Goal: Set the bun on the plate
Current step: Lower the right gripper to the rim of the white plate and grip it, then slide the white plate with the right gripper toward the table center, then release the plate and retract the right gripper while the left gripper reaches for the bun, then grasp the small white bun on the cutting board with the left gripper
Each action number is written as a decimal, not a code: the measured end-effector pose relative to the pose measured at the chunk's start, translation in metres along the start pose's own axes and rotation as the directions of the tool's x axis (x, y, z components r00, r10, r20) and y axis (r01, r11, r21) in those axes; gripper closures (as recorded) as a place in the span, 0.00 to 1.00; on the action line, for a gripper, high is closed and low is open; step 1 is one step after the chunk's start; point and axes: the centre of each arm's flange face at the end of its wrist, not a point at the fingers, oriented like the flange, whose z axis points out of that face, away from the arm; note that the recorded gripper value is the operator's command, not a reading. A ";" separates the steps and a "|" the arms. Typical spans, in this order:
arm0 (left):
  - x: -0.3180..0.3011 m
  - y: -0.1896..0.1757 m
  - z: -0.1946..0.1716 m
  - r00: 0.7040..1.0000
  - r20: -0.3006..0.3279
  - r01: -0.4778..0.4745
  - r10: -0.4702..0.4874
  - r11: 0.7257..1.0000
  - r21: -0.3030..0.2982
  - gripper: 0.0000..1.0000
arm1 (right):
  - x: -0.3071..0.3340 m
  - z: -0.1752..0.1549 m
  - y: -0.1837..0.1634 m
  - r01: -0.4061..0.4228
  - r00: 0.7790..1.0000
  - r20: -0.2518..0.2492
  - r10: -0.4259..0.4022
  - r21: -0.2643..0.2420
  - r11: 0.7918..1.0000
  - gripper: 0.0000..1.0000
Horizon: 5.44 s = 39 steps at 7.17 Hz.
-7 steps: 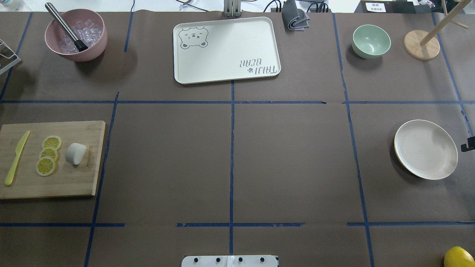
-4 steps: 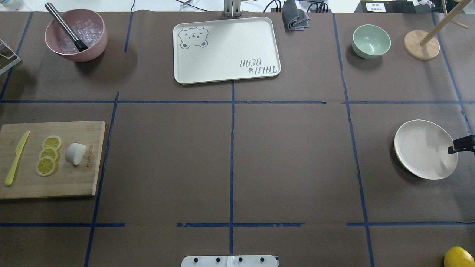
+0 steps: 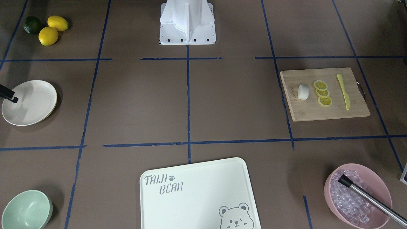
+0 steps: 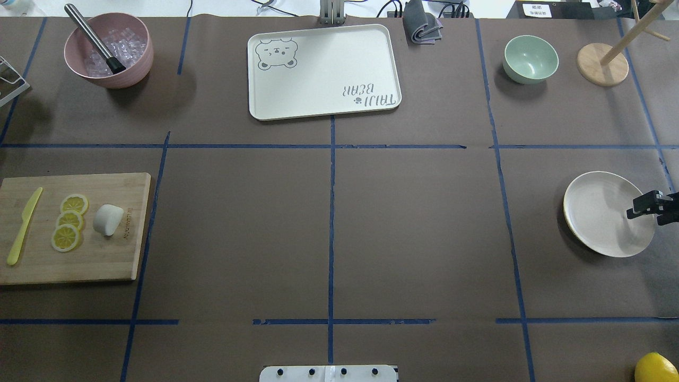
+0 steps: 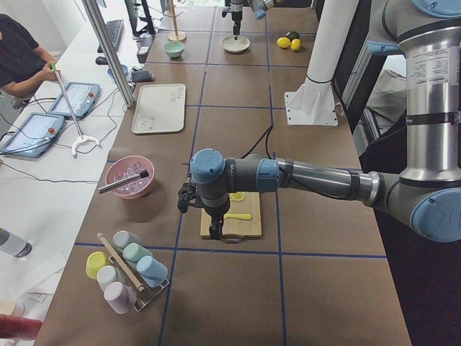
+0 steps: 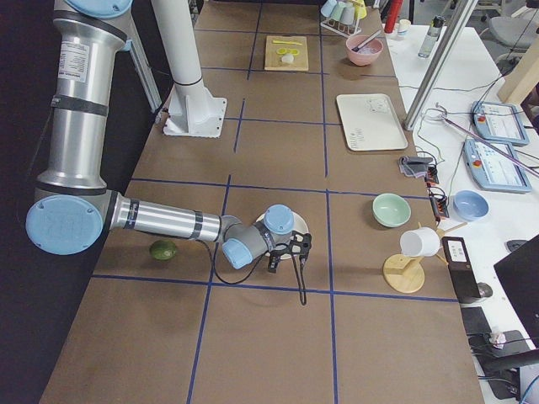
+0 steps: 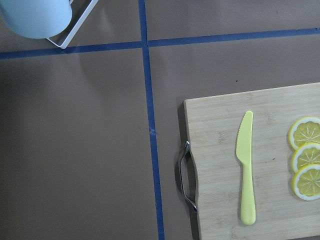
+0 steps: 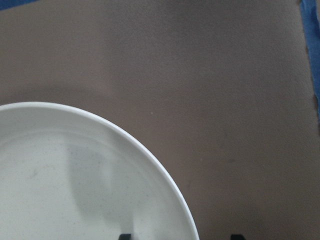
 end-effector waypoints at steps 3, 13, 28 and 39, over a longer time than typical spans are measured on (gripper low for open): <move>0.001 0.000 -0.002 1.000 0.000 -0.002 0.002 1.000 0.003 0.00 | -0.007 -0.004 0.000 0.004 1.000 0.011 -0.004 0.004 1.000 1.00; 0.014 0.011 -0.013 1.000 0.001 -0.030 0.030 0.999 0.029 0.00 | -0.441 -0.016 0.043 -0.017 0.933 0.356 0.057 -0.116 0.993 1.00; 0.043 0.003 -0.006 0.995 -0.001 -0.104 0.104 0.993 0.059 0.00 | -0.517 -0.060 0.077 -0.119 0.978 0.172 0.115 0.015 0.993 0.00; 0.317 -0.009 0.189 0.973 0.056 -0.226 0.222 0.971 0.078 0.01 | -0.164 -0.180 0.042 0.171 0.985 0.016 -0.171 -0.012 0.985 0.00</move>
